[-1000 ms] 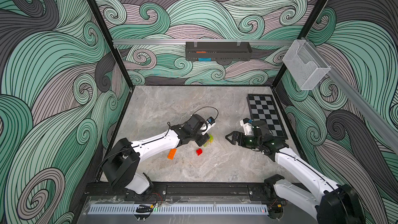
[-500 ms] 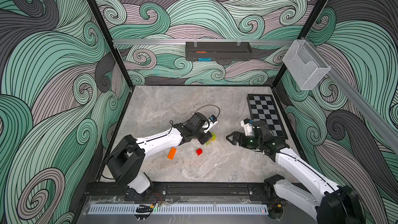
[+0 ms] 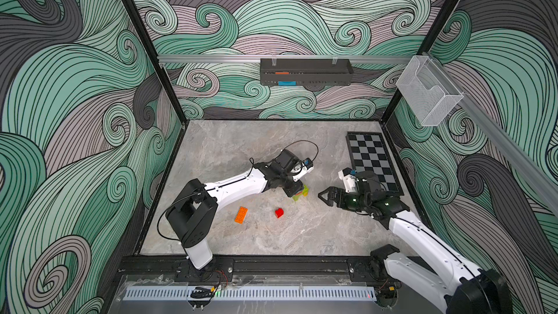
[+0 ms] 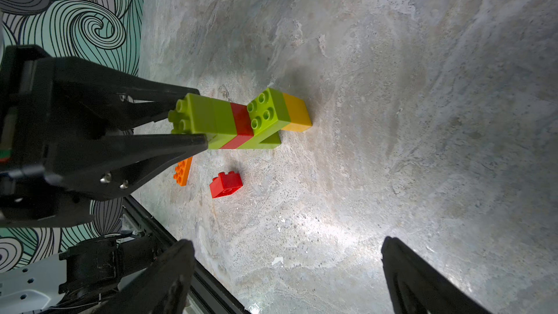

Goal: Assemble a giraffe with lego
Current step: Assemble the lego brick with the lego brick, then pick up the lego brick from the center of the board.

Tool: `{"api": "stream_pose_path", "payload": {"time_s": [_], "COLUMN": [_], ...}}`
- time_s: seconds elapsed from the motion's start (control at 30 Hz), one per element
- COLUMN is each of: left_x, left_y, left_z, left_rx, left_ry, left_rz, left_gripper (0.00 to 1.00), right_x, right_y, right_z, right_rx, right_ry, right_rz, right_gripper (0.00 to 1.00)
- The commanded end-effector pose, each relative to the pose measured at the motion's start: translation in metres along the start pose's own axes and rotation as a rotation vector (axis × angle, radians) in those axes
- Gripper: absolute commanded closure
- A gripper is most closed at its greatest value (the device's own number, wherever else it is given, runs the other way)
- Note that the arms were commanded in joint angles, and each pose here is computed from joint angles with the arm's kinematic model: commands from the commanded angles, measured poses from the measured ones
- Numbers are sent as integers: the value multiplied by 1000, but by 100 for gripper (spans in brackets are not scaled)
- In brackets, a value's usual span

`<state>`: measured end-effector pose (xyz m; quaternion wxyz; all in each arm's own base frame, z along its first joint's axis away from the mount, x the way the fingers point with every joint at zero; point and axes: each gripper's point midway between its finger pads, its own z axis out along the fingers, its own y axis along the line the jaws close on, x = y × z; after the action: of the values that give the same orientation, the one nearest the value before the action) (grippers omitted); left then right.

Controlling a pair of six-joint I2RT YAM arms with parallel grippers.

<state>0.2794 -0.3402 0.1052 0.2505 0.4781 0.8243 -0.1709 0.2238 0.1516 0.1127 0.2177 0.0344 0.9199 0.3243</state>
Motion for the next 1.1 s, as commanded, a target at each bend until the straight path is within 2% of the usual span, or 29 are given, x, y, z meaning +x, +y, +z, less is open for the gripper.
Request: {"api": "stream_pose_path", "payload": {"time_s": [0.0,0.17,0.3,0.33,0.37,0.4,0.43,0.5,0.67,0.77,0.87,1.07], "left_x": [135,132,122,117,110,103,95,72,17,-2,-7,20], "left_y": [-27,-33,-29,-26,-23,-18,-14,-5,0,-2,-5,2], "left_z": [20,27,22,19,15,9,3,-12,-55,-81,-103,-131], "left_rx": [112,122,94,79,62,40,24,-20,-64,-71,-75,-30], "left_ry": [503,535,514,501,488,479,472,435,290,218,171,143], "left_rz": [-44,-27,-9,0,16,28,39,62,135,167,190,139], "left_gripper": [100,100,98,91,80,65,55,41,23,12,2,1], "right_x": [-4,-3,-2,-2,-2,-2,-2,-2,-2,0,2,4], "right_y": [6,6,7,7,7,7,7,8,10,9,8,6], "right_z": [-6,-7,-8,-8,-9,-9,-9,-10,-12,-13,-14,-15], "right_rx": [-16,-17,-21,-22,-22,-23,-23,-27,-32,-32,-32,-22], "right_ry": [-12,-10,-9,-9,-8,-9,-11,-12,-16,-18,-17,-12], "right_rz": [-14,-18,-18,-19,-20,-21,-22,-23,-26,-26,-25,-36], "right_gripper": [1,1,1,1,1,1,1,1,1,1,1,1]}}
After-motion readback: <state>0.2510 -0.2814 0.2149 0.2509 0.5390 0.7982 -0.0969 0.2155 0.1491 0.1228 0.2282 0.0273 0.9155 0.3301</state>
